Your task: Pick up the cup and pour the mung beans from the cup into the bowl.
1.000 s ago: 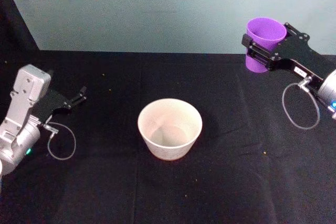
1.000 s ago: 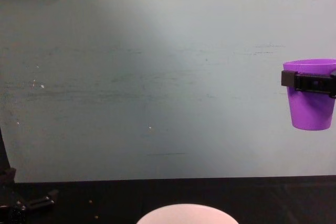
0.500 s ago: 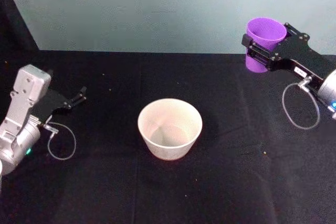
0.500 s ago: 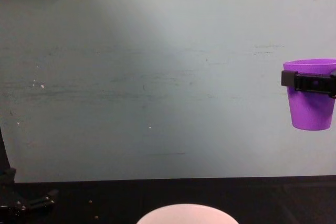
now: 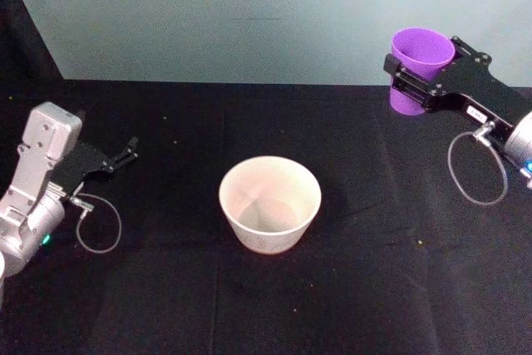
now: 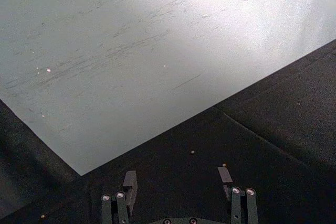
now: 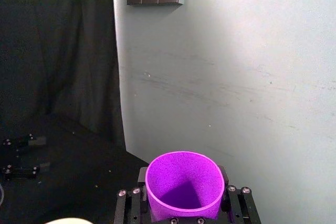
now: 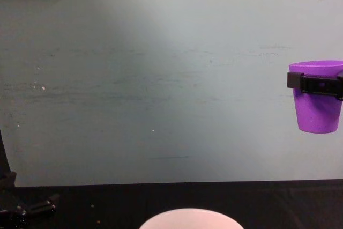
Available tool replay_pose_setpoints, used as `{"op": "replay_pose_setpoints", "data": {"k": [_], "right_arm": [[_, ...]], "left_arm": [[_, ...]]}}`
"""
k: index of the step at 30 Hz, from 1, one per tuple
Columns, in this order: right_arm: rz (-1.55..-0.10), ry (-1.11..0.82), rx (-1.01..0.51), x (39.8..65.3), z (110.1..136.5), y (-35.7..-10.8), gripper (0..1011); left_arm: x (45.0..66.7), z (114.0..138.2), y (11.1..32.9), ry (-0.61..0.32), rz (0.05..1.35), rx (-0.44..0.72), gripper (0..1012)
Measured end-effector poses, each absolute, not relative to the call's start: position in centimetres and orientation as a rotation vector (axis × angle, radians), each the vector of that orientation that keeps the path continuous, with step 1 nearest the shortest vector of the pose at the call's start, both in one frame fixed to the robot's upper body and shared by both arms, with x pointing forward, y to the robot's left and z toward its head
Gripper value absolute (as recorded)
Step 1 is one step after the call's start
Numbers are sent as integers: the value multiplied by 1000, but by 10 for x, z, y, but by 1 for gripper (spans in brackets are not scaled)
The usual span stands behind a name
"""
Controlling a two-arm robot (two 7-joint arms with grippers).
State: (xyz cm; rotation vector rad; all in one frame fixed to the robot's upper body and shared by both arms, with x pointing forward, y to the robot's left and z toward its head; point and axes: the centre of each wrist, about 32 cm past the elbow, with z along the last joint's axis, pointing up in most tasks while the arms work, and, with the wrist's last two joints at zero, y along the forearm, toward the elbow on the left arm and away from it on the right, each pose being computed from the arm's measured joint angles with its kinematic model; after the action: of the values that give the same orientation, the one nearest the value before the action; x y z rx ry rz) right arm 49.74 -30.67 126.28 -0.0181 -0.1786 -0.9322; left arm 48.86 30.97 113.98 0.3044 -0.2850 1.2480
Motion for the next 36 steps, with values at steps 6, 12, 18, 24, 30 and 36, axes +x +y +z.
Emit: {"op": "replay_pose_setpoints", "data": {"k": [6,12,18,24,30,36], "right_arm": [[-932,-179,-18,497,1263,-307,750],[-932,-179,-18,497,1263,-307,750],[-932,-179,-18,497,1263,-307,750],[-932,-179,-18,497,1263,-307,750],[-932,-179,-18,497,1263,-307,750],[-932,-179,-18,497,1263,-307,750]], "left_arm": [[489,1140,310,-285,1248,304,1000],[489,1140,310,-285,1248,304,1000],[489,1140,310,-285,1248,304,1000],[489,1140,310,-285,1248,304,1000],[489,1140,310,-285,1248,304,1000],[489,1140,310,-285,1248,304,1000]]}}
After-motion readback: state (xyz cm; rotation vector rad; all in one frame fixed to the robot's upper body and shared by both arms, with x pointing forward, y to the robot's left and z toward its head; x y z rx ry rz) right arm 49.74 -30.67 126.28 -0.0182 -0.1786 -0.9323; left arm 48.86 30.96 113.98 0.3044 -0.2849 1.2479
